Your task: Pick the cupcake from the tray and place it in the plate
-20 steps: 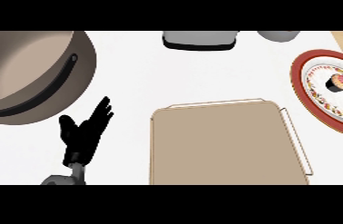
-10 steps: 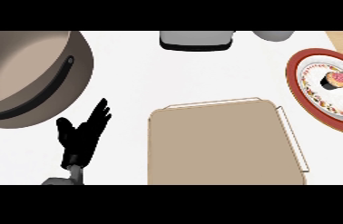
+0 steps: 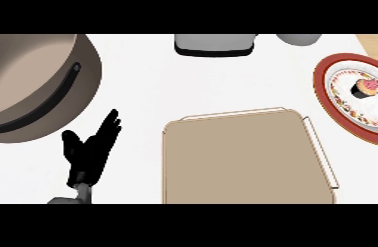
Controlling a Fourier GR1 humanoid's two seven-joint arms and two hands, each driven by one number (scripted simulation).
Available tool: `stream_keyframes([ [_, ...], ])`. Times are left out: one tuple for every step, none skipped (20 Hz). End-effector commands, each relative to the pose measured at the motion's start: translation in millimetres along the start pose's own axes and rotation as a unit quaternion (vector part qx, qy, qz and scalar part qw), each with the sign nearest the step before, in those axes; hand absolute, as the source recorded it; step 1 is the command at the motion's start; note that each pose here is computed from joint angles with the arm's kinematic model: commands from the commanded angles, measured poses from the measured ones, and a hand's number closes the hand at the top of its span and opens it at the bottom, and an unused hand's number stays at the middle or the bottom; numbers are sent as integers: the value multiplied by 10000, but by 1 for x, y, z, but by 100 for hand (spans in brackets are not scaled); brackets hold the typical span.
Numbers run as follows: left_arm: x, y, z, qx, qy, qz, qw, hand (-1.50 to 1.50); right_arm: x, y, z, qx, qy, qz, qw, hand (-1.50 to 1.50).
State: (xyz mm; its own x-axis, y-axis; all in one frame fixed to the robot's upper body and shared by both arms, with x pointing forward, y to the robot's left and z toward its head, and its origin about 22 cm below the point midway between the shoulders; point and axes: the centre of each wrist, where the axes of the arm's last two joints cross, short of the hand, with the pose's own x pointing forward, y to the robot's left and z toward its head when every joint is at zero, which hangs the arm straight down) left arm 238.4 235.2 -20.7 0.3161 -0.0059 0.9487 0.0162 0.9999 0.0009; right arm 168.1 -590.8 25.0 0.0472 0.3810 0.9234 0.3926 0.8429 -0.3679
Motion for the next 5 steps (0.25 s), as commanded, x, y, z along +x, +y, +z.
stream_keyframes([
  [-4, -1, -3, -53, 343, 34, 9994, 0, -2, -14, 13, 212, -209, -106, 9995, -150],
  [-13, 24, -2, -10, 262, -26, 9997, 0, -6, -16, 18, 217, -181, -96, 9996, -150],
  [-8, 0, 13, -32, 300, -82, 9995, 0, -3, -9, 10, 306, -201, -23, 9993, -150],
  [-13, 13, -4, 52, 233, 10, 9997, 0, -8, -11, 19, 255, -200, -88, 9994, -150],
  [-11, -7, 1, 50, 257, -35, 9997, 0, -7, -13, 18, 147, -183, -40, 9997, -150],
])
